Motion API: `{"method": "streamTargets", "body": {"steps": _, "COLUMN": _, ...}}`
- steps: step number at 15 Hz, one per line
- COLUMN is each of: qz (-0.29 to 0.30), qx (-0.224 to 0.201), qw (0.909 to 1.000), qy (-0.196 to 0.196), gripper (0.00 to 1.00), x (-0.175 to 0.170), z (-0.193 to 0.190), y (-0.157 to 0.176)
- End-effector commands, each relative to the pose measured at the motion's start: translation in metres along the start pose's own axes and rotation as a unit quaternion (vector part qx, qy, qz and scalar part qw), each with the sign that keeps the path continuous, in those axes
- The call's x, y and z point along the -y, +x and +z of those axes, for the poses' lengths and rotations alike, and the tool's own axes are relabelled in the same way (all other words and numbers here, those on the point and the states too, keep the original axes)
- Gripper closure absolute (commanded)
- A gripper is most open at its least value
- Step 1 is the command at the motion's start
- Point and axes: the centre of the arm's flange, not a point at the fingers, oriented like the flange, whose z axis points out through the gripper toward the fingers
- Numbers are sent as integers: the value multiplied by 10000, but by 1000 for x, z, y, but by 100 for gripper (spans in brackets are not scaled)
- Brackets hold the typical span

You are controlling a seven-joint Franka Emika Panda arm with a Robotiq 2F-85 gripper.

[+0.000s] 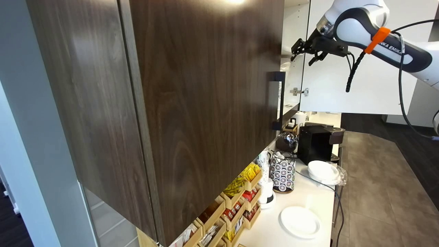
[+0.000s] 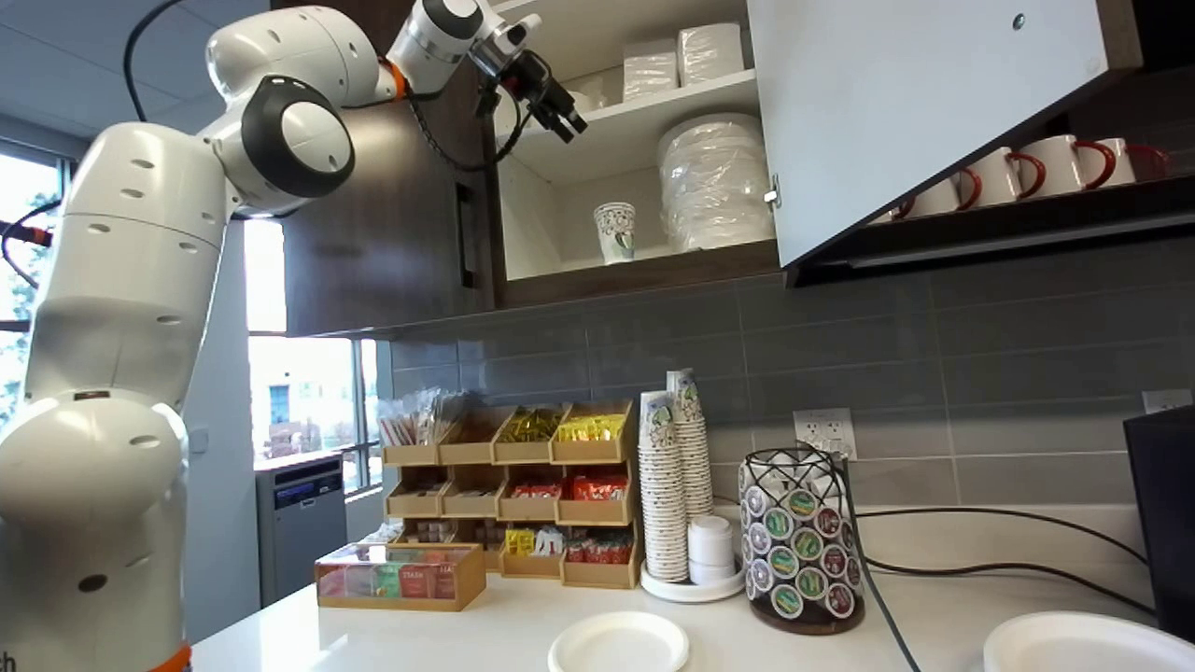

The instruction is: Put the far left cup inside the far right cup in the cabinet

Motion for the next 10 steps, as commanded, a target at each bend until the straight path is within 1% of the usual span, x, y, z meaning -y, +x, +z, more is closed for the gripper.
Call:
{"method": "streamTargets", "body": {"steps": 1, "qz": 103, "qx": 148, "qw": 9998, "qy": 17, "gripper": 0, "x": -31, "z": -22, "y": -34}}
{"method": "streamTargets", "body": {"steps": 2, "qz": 98, "qx": 197, "qw": 9998, "qy": 35, "gripper": 0, "x": -34, "z": -25, "y": -37}}
{"method": "streamTargets", "body": {"steps": 4, "qz": -118, "qx": 399, "qw": 9989, "qy": 191, "gripper": 0, "x": -40, "z": -32, "y": -47}}
{"method": "streamTargets", "body": {"steps": 5, "qz": -200, "qx": 495, "qw": 9984, "qy": 168, "gripper": 0, "x": -43, "z": -33, "y": -50}}
{"method": "streamTargets", "body": {"steps": 10, "qz": -844, "qx": 513, "qw": 9951, "qy": -4, "gripper": 0, "x": -60, "z": -34, "y": -63}}
